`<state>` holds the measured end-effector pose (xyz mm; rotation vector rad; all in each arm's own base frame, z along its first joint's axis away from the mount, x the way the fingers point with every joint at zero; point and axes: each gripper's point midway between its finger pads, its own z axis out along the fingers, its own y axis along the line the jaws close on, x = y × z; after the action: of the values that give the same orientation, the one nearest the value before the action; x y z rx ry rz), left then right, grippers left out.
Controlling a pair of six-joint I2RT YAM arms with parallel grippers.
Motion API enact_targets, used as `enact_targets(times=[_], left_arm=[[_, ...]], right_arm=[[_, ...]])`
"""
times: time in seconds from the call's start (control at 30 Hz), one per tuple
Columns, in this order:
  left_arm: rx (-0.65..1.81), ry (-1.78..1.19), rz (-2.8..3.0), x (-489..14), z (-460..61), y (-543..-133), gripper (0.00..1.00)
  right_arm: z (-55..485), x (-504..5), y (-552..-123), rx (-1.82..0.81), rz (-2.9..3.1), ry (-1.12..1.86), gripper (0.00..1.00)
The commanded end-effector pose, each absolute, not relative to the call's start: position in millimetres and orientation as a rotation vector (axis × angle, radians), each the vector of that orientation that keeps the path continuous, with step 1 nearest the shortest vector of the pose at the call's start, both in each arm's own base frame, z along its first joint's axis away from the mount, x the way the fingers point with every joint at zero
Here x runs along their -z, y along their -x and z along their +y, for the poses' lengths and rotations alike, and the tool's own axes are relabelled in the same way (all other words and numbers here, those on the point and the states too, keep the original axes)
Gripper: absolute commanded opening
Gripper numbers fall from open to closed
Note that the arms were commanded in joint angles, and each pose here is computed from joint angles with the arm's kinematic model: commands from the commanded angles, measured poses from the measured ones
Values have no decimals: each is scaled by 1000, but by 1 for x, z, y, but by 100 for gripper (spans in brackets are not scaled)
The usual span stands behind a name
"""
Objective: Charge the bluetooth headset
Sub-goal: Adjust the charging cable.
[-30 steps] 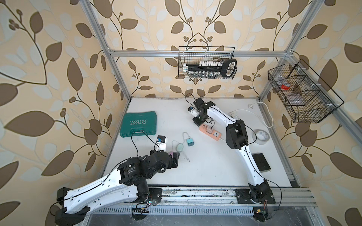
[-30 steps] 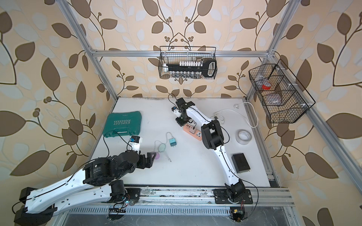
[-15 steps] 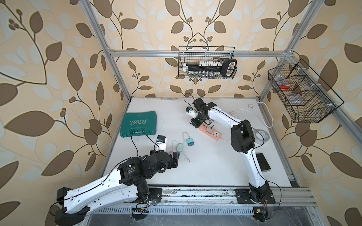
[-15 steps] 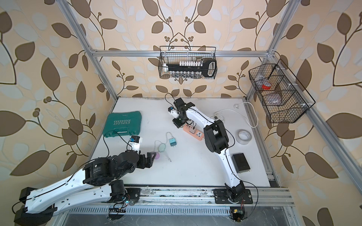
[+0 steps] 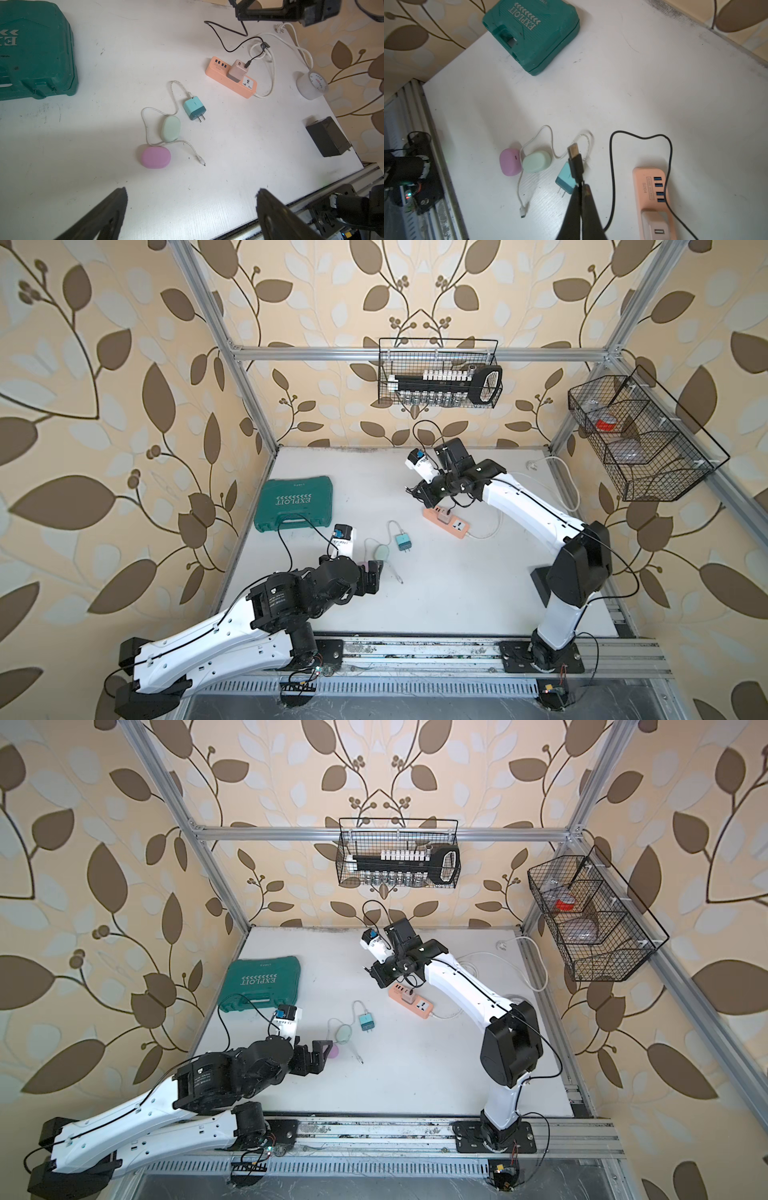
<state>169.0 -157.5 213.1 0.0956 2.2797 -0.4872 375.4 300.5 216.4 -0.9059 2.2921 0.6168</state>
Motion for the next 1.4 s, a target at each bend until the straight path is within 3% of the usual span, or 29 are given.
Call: enact_targets(times=[0.0, 0.27, 0.5, 0.77, 0.9, 1.13, 1.27, 1.37], left_arm=[[553, -121, 2240, -235, -166, -171, 99], [713, -244, 2225, -259, -192, -168, 97], [966, -326, 2258, -269, -221, -177, 96], [1347, -352, 2170, -287, -230, -200, 80], [1481, -465, 2105, -299, -242, -190, 78], [1543, -542, 2137, -291, -248, -182, 82], [1528, -524, 2147, -286, -250, -185, 94], [1542, -519, 2128, -288, -251, -187, 92]], right_arm=[[304, -232, -345, -775, 2256, 887, 0], [288, -235, -272, -1031, 2235, 846, 0], [278, -227, -239, -1142, 2224, 817, 0], [288, -240, -216, -1371, 2144, 838, 0], [294, -249, -209, -1461, 2103, 845, 0], [303, -256, -197, -1555, 2068, 899, 0], [309, -257, -188, -1597, 2053, 936, 0], [312, -256, -183, -1617, 2049, 954, 0]])
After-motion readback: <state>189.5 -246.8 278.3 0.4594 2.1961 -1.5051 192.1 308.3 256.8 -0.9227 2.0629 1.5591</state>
